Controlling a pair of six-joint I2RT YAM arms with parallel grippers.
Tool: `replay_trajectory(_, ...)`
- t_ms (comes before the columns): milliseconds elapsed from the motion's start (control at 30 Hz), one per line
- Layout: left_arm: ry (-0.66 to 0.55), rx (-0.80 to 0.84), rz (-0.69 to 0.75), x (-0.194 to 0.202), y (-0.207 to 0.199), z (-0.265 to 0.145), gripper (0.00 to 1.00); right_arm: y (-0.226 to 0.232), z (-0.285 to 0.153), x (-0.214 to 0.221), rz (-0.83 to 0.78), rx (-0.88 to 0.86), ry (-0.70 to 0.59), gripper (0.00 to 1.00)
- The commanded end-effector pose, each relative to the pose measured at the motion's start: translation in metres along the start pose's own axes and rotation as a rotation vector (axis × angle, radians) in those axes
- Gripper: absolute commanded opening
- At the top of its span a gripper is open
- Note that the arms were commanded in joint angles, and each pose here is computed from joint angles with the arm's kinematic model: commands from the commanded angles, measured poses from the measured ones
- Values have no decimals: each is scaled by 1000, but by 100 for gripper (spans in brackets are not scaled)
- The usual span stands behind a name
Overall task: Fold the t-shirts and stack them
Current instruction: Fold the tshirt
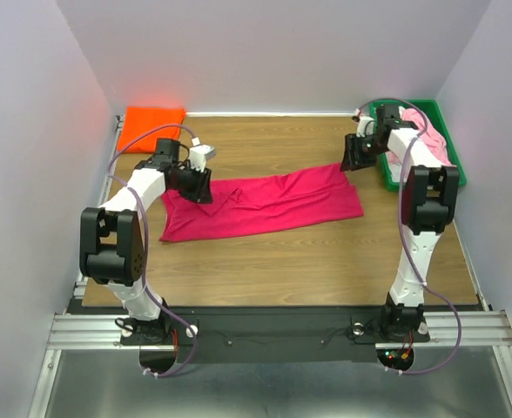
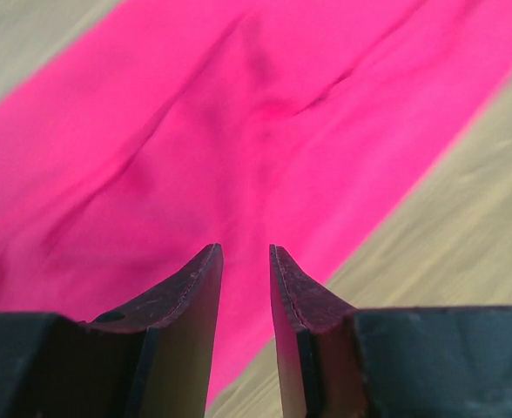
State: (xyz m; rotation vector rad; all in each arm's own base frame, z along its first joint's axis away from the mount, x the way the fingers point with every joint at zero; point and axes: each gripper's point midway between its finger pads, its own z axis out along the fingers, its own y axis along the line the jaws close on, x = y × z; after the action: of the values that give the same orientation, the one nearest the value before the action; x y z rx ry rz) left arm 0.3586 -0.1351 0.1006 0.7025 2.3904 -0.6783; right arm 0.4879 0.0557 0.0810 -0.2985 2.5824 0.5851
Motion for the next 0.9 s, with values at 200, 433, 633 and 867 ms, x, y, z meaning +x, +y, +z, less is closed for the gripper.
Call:
replay_trajectory(200,212,-308,-85,61,58,-2,31,13,61,31,-137,45,148,40)
replay_trajectory(433,238,-367,-54,33,106,36,25,10,52,117,-98,66,329,28)
replay_trajectory(633,120,-321,63,-69,135,90,23,67,10,193,-99,-103,426,29)
replay_trajectory(867,-169,-203,181,-197,104,73,39,176,-47,159,-322,-426,305,38)
